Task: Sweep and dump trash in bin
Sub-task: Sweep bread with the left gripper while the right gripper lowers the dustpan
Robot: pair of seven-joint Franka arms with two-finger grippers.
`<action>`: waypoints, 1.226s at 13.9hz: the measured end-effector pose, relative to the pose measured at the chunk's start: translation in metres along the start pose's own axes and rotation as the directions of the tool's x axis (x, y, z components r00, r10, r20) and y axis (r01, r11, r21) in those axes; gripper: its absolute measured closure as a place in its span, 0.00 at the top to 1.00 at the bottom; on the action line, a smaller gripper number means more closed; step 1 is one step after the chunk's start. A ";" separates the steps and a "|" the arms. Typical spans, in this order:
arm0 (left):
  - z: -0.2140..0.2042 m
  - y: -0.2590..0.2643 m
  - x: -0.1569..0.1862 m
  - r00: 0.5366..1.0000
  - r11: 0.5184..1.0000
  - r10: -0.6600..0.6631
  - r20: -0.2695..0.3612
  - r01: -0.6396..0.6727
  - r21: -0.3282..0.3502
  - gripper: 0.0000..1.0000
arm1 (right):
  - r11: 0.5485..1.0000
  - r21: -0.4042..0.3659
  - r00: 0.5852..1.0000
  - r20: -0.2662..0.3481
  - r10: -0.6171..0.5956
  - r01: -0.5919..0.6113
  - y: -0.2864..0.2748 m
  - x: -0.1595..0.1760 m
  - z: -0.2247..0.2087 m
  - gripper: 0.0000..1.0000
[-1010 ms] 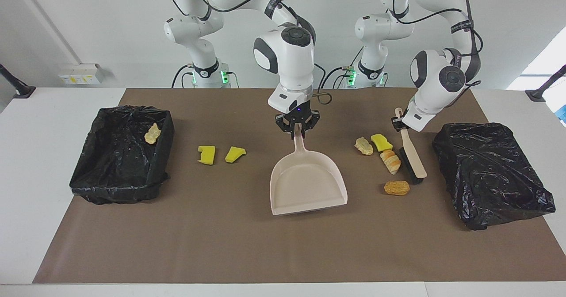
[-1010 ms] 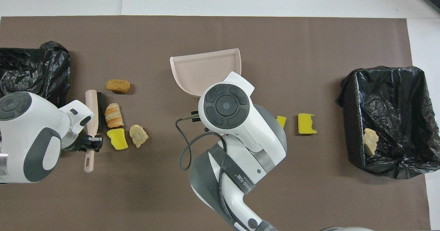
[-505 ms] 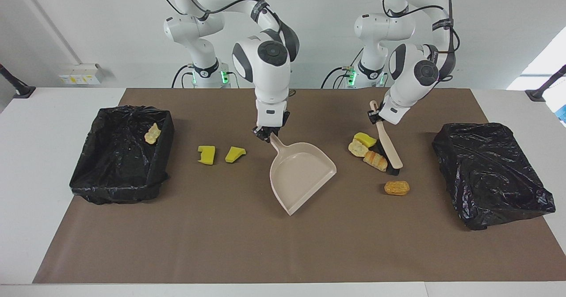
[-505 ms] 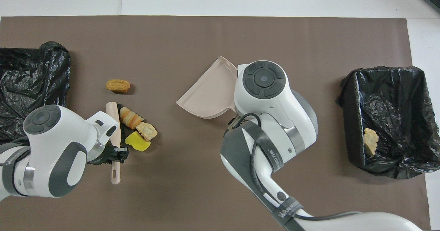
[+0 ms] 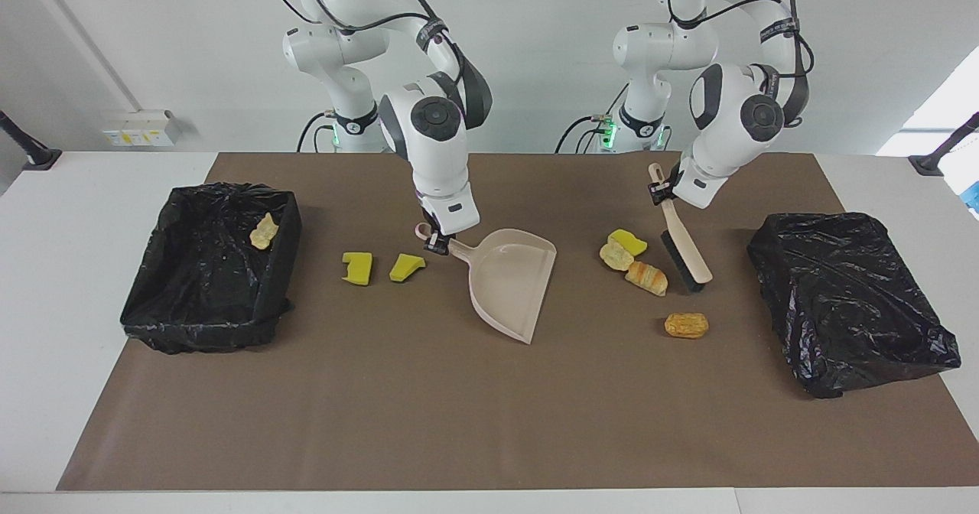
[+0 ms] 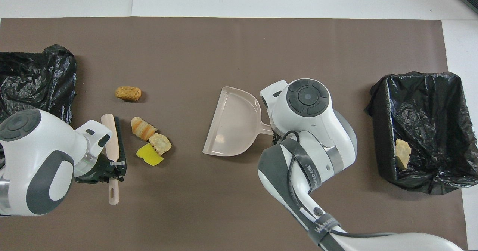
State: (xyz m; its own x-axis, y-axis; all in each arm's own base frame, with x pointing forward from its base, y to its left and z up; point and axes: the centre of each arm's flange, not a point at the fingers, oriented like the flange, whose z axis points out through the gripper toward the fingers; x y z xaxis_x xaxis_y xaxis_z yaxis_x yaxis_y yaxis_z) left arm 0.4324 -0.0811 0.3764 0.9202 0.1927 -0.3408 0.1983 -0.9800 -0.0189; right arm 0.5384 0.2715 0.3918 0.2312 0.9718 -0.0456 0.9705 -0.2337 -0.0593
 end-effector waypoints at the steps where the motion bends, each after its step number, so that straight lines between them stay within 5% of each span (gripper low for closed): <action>1: 0.005 0.000 -0.007 1.000 1.000 0.005 0.006 -0.005 0.006 0.26 | 0.997 -0.001 0.997 0.001 -0.071 0.071 -0.002 -0.002 -0.001 0.32; 6: 0.018 0.055 -0.045 0.998 0.998 0.057 0.002 -0.057 0.009 0.26 | 0.987 -0.014 0.987 -0.005 -0.160 0.160 -0.013 -0.005 0.006 0.32; 9: 0.030 0.095 -0.064 0.991 0.992 0.123 -0.056 -0.123 -0.006 0.26 | 0.987 -0.032 0.987 -0.016 -0.160 0.159 -0.014 -0.006 0.014 0.32; 17: 0.038 0.188 -0.130 0.979 0.969 0.185 -0.092 -0.197 -0.148 0.26 | 0.993 -0.020 0.989 -0.082 -0.120 0.118 -0.016 -0.006 0.026 0.32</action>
State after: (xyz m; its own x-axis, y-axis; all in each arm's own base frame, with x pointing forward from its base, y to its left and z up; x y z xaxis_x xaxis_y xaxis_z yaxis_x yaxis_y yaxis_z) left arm 0.3370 -0.2921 0.3814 0.9680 0.0124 -0.2506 0.0612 -0.9803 0.1879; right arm 0.5193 0.2691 0.3675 0.1183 0.9920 0.0438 0.9922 -0.1164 -0.0439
